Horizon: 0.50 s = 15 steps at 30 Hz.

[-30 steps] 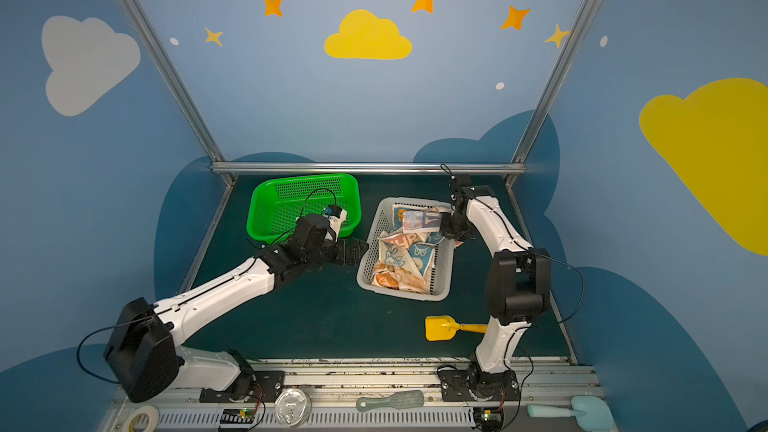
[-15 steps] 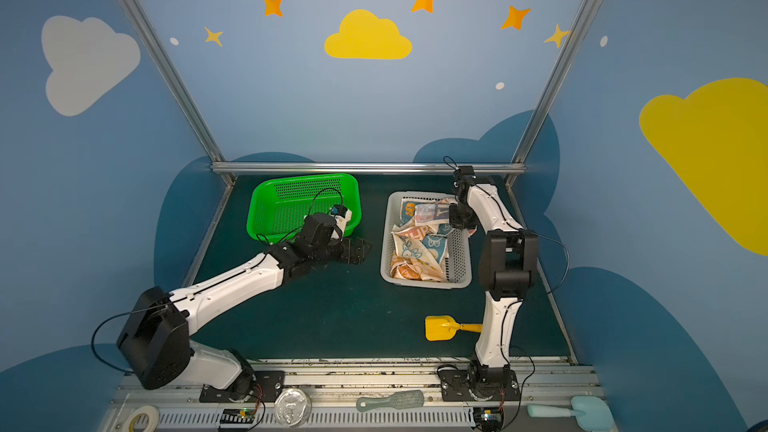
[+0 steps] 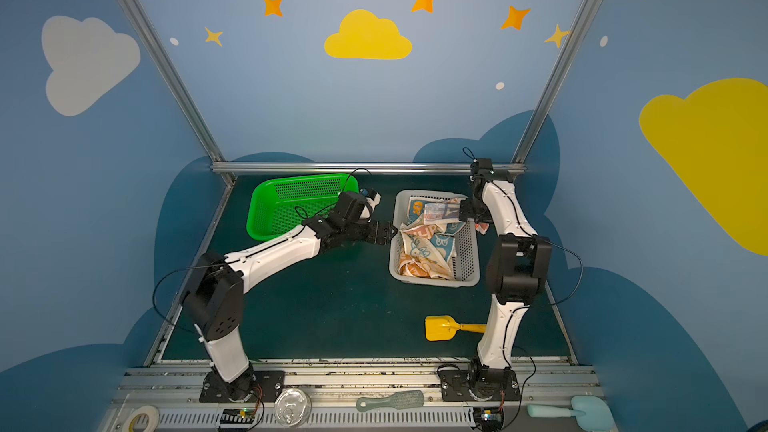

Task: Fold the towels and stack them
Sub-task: 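Grip the white basket rims and slide it farther from the robot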

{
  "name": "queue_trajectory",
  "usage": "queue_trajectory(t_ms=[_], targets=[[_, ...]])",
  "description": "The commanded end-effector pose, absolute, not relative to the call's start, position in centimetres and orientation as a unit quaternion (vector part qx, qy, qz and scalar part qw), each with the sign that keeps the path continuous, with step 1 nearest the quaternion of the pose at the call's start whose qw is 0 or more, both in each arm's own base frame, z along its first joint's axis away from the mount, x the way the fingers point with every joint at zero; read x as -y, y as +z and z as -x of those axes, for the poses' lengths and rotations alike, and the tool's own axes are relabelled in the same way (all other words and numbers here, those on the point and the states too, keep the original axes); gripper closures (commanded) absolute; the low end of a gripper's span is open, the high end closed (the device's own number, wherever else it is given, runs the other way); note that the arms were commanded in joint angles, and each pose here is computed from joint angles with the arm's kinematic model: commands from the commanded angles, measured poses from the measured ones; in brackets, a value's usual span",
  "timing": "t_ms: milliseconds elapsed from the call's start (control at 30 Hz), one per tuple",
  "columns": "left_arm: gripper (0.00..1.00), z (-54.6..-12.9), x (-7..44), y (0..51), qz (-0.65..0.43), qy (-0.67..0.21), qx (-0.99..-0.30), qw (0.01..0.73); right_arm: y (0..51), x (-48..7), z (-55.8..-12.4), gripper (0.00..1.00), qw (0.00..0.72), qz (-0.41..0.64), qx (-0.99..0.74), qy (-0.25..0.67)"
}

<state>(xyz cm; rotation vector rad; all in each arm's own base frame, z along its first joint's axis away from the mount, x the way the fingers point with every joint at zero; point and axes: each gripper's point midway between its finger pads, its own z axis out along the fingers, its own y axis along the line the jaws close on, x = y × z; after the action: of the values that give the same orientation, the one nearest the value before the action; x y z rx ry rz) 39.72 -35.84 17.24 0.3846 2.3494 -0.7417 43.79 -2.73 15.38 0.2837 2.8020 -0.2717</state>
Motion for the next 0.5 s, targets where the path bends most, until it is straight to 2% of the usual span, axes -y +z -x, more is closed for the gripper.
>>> queue_trajectory(t_ms=[0, 200, 467], targets=[[0.0, -39.3, 37.4, 16.2, -0.158, -0.295, -0.905, 0.265, 18.6, 0.9, -42.7, 0.03, 0.197, -0.131, -0.971, -0.032], [0.0, -40.8, 39.6, 14.5, -0.123, -0.321, -0.909, 0.236, 19.3, -0.5, -40.9, 0.02, 0.22, -0.144, -0.965, 0.021], [0.0, -40.6, 42.8, 12.5, -0.124, -0.332, -0.912, 0.208, 19.2, -1.6, -39.5, 0.02, 0.214, -0.15, -0.963, 0.06]])
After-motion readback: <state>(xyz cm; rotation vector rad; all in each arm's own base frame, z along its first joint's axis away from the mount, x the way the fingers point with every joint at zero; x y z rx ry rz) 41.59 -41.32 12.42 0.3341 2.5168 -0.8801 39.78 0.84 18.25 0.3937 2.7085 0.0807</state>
